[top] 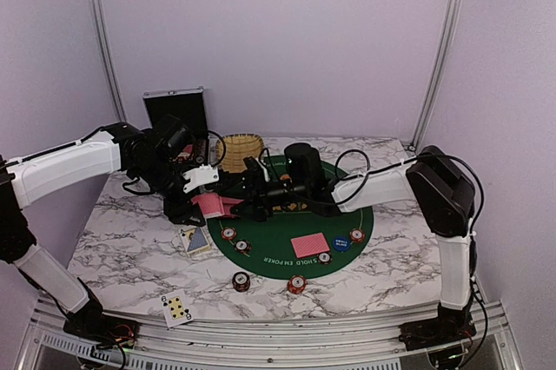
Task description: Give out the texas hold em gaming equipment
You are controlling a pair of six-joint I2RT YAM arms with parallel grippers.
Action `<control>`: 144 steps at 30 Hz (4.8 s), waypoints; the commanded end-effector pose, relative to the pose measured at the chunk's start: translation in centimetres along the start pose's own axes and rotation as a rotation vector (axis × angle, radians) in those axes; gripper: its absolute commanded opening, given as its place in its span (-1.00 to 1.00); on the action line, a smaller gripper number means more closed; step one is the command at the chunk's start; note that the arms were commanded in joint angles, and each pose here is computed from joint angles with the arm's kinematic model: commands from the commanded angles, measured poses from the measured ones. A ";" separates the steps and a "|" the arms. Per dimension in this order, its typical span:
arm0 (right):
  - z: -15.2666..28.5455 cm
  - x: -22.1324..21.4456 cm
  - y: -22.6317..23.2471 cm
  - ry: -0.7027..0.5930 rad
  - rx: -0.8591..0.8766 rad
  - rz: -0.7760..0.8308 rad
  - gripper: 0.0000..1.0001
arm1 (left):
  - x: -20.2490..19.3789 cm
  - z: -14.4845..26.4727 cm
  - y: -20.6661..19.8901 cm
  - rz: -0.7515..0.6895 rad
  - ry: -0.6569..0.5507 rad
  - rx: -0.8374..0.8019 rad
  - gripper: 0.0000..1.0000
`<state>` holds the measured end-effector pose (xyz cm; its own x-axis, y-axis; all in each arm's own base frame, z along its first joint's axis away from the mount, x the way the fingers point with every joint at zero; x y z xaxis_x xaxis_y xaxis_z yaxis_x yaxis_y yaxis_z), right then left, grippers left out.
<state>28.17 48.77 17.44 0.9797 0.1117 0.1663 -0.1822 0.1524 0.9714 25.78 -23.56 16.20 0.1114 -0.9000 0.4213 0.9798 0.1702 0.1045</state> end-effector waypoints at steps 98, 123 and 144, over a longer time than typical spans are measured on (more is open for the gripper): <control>14.9 12.5 -3.2 -0.297 -0.081 -0.045 -0.91 | 0.6 0.7 0.5 -0.024 0.009 0.028 -0.84; 26.7 26.4 -17.5 -0.595 -0.446 -0.099 -0.69 | 0.1 0.9 0.3 -0.019 0.021 0.031 -0.84; 30.2 24.8 -17.2 -0.584 -0.769 -0.030 0.41 | 0.3 1.4 0.1 -0.020 0.008 0.031 -0.84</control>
<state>57.94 20.99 5.62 0.8685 -0.4033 0.2882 0.0680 0.6729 0.7366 26.21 -23.30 15.90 0.1090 -0.9177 0.3821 0.9764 0.1709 0.1320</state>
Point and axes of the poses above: each gripper's point midway between its finger pads, its own z axis back along the fingers, its own y axis along the line the jaws close on, x = y × z, the point moved 1 cm from there along z, back along the fingers, and after that the axes turned 5 degrees about -z, right-handed, at the moved point
